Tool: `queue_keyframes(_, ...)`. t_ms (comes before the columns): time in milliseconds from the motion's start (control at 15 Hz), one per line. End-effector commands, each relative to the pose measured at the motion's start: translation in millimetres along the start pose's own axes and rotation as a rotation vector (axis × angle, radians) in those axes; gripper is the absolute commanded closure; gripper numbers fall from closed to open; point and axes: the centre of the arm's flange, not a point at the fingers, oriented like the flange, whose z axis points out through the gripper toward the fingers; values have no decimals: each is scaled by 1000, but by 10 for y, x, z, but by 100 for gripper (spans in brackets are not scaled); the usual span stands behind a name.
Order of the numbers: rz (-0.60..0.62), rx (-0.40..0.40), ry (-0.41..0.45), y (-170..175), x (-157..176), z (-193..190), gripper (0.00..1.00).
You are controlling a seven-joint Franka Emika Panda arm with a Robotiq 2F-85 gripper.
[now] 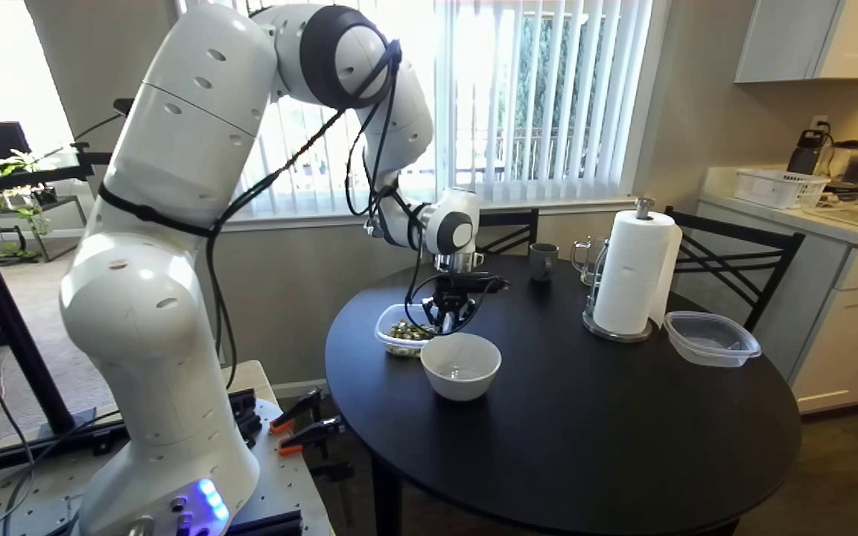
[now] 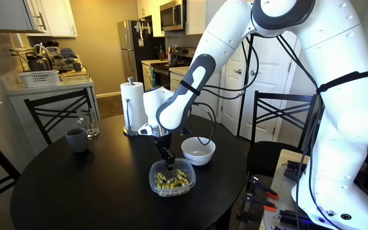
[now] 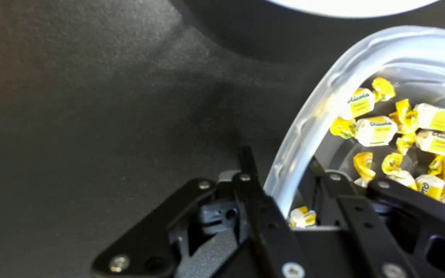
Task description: Pour the contents in the container into the bowl
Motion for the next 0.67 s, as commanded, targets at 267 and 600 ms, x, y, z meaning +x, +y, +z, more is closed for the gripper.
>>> queue_keyframes(267,-53,-27,75,-293,-48,-191,100)
queue_keyframes(600,-98,-94,109,-618,38,-447,99)
